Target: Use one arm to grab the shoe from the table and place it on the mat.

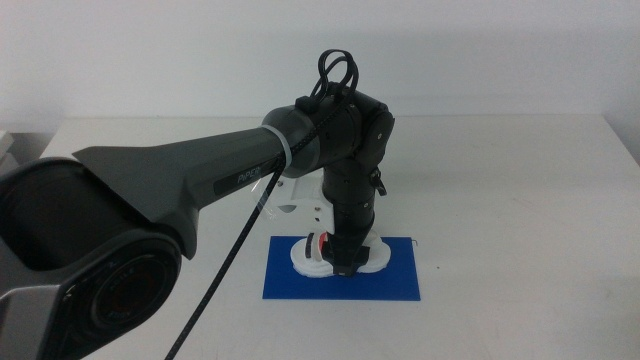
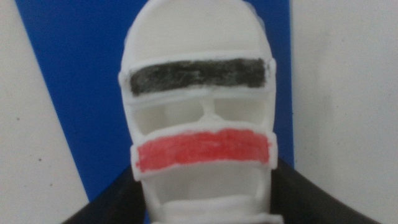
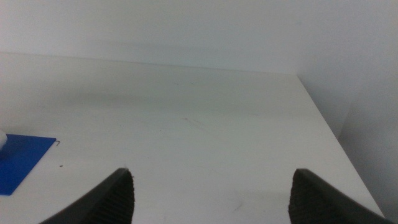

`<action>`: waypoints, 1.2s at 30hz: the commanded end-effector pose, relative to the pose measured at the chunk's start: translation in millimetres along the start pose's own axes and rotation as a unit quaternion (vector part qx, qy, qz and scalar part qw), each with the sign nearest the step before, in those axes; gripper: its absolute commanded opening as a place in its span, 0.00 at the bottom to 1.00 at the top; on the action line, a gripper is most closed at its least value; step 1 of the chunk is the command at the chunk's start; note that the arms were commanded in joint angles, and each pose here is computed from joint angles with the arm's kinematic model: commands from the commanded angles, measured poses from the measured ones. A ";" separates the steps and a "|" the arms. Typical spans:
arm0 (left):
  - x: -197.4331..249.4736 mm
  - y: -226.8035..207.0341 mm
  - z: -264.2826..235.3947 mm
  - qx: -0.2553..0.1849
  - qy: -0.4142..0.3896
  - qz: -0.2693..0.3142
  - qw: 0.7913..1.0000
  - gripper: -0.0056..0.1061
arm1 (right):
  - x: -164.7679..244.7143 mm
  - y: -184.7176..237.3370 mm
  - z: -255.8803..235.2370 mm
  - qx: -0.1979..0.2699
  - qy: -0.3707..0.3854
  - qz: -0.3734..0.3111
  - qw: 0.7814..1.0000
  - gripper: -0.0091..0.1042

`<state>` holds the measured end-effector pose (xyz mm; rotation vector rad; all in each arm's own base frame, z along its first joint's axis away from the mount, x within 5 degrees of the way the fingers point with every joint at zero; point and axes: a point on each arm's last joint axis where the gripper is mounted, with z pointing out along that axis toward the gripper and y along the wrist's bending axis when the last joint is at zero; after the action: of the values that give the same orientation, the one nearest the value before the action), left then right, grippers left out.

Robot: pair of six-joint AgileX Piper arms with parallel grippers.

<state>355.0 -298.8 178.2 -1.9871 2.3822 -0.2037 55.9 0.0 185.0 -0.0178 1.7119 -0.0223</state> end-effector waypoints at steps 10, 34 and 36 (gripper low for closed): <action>-1.3 4.5 -60.8 0.018 0.013 -0.012 1.000 0.89 | -6.5 -0.5 -1.8 0.003 -0.049 -0.008 0.999 0.65; -83.2 18.1 -260.4 0.073 -0.421 0.667 0.610 0.89 | -6.5 -0.5 -1.8 0.003 -0.049 -0.008 0.999 0.65; -86.2 17.0 -263.3 0.045 -0.444 0.687 0.573 0.89 | -6.5 -0.5 -1.8 0.003 -0.049 -0.008 0.999 0.65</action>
<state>340.1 -209.8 398.3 0.2946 2.2483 0.4300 55.9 0.0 185.0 -0.0178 1.7119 -0.0223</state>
